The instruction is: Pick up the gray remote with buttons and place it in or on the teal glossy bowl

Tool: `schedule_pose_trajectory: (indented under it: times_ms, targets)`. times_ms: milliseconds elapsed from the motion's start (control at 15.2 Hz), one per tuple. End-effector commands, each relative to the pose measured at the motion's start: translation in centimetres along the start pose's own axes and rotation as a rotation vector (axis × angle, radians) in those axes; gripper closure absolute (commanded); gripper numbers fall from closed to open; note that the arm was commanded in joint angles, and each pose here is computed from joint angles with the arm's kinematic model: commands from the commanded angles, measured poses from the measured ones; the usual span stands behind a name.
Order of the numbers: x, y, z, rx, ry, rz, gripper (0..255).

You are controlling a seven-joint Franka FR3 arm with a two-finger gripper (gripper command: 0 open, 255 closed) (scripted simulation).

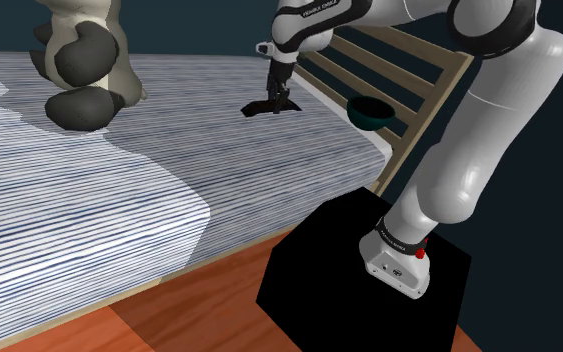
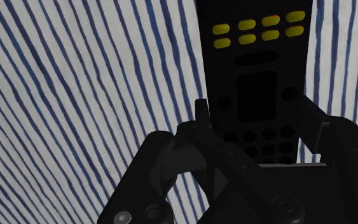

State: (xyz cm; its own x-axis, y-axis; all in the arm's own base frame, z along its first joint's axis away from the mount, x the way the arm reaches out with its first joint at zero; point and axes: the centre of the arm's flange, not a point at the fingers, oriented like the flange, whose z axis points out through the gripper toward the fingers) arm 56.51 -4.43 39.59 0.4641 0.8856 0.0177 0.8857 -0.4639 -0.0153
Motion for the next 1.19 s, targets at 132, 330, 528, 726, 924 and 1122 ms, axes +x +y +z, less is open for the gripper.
schedule_pose_trajectory:
  times_ms: [132,330,528,726,924,1122]
  targets:
    - [-0.1,0.0,-2.2,0.0,0.0,0.0,255]
    - [0.0,0.0,-3.8,0.0,0.0,0.0,255]
    - [0.0,-0.1,-5.4,0.0,0.0,0.0,255]
    - [0.0,-0.1,-7.0,0.0,0.0,0.0,255]
    - [0.1,-0.1,-8.6,0.0,0.0,0.0,255]
    - [0.1,-0.1,-10.1,0.0,0.0,0.0,255]
